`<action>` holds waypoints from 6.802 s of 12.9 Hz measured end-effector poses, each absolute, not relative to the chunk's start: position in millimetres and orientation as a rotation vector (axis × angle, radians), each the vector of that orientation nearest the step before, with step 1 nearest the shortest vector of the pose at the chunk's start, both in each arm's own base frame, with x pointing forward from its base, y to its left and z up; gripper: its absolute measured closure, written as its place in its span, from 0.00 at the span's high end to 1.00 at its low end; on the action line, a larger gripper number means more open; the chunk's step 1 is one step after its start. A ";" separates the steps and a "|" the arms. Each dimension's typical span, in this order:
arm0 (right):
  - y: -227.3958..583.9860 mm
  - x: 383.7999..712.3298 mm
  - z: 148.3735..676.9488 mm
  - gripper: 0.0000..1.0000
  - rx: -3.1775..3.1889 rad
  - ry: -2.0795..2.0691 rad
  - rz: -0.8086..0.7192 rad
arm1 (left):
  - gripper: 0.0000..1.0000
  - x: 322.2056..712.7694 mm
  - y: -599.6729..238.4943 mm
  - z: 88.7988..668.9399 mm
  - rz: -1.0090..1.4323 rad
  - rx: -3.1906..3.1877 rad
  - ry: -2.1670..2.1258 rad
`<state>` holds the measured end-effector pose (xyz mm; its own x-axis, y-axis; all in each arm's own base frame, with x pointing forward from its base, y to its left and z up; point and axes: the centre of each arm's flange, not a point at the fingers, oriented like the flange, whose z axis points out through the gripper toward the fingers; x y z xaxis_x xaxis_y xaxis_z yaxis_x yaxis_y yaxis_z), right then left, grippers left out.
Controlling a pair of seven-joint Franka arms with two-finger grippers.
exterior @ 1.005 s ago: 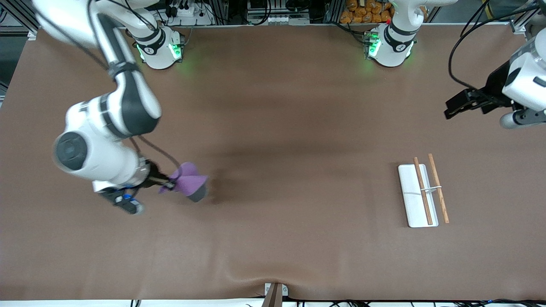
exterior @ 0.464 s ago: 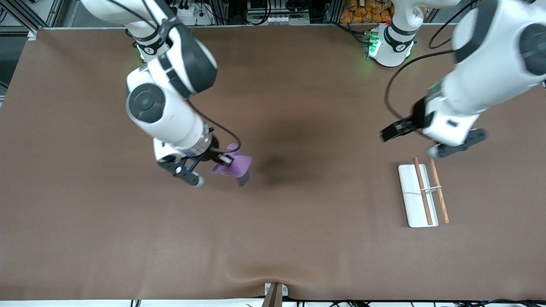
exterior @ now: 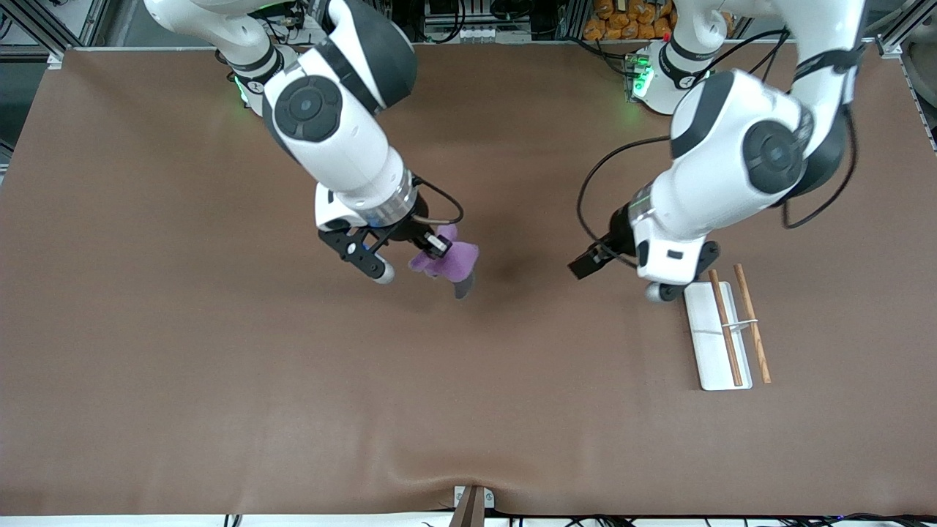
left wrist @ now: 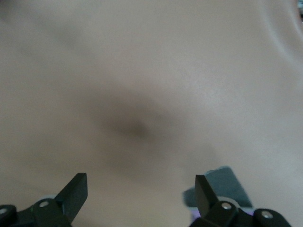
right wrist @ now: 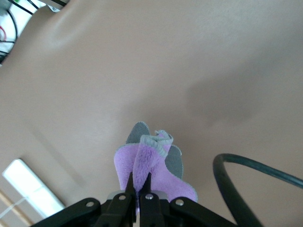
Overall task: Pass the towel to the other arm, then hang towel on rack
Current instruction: 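Lift the towel with the right gripper while the left gripper approaches, then grasp the towel with the left gripper beside the right gripper, then open the right gripper while the left gripper pulls the towel away, then carry the towel over the dowel rack while the right gripper withdraws, then lower the towel onto the dowels and open the left gripper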
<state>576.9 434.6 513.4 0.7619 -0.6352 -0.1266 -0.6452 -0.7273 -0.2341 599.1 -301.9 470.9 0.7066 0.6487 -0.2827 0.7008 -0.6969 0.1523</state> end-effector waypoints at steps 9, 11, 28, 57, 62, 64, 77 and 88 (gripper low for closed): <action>445.1 586.2 512.3 0.04 -2.539 1.157 0.001 | 1.00 603.9 -342.0 414.8 -0.585 2.315 1.502; 447.2 588.0 509.3 0.04 -2.521 1.170 -0.004 | 1.00 602.6 -354.3 394.7 -0.608 2.241 1.613; 452.0 590.0 503.1 0.04 -2.475 1.230 -0.002 | 0.22 592.6 -383.1 356.4 -0.860 1.859 1.899; 148.1 660.6 548.3 1.00 -2.902 0.717 0.129 | 0.02 655.9 -103.9 459.7 -0.169 2.846 0.882; 36.2 648.5 559.6 1.00 -2.980 0.292 0.171 | 0.02 664.2 -77.2 422.9 -0.166 3.031 0.694; 5.1 631.7 570.7 1.00 -3.036 0.171 0.154 | 0.02 668.2 -49.3 415.8 -0.165 3.067 0.606; -20.0 578.6 629.9 1.00 -3.202 -0.217 0.086 | 0.02 685.5 113.7 373.6 -0.001 3.093 0.198; -8.6 563.2 628.4 1.00 -3.180 -0.243 0.251 | 0.67 688.6 169.8 339.9 0.063 3.100 0.126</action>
